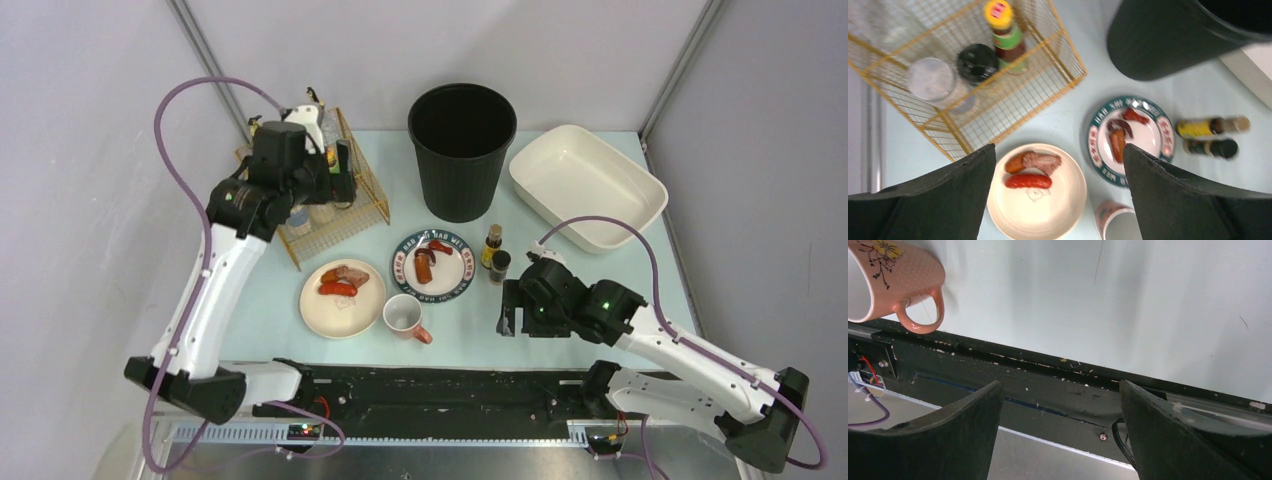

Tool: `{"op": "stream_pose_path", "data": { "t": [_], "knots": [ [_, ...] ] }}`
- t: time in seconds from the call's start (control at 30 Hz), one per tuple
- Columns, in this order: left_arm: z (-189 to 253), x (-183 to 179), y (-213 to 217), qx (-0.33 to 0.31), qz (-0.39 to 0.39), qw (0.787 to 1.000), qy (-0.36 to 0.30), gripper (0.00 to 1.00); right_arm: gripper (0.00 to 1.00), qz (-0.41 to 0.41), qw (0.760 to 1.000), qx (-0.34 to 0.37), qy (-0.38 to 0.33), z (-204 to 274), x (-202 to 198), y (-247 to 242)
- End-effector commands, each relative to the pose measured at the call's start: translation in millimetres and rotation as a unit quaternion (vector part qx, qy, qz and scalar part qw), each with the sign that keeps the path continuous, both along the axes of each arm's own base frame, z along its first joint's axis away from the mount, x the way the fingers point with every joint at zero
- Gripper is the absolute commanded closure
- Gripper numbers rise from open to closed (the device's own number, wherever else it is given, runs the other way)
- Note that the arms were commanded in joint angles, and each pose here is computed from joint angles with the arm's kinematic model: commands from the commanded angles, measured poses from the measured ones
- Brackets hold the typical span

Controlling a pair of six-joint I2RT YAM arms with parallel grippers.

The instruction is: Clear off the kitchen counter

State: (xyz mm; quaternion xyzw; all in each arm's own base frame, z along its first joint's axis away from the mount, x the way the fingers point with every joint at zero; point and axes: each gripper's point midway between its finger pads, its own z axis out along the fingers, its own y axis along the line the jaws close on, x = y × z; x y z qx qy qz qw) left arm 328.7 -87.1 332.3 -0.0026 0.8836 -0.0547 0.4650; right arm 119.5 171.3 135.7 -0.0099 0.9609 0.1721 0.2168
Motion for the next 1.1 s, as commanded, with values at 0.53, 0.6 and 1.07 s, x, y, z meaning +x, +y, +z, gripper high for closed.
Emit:
{"op": "stream_pose_path", "data": {
  "t": [0.53,0.6,1.07],
  "knots": [
    [-59.1,-93.1,-148.9,-0.008,-0.173,0.983,0.060,0.00,0.10,-0.030,0.995,-0.023,-0.097,62.3,41.9,-30.8],
    [-63.1,-88.2,-165.6,-0.011,-0.176,0.982,0.064,0.00,0.10,-0.035,0.994,-0.026,-0.103,68.8,44.8,-35.5],
    [-64.2,-50.6,-286.6,-0.087,-0.242,0.963,0.085,0.00,0.09,-0.061,0.990,-0.044,-0.116,78.2,30.8,-70.0]
  ]
}}
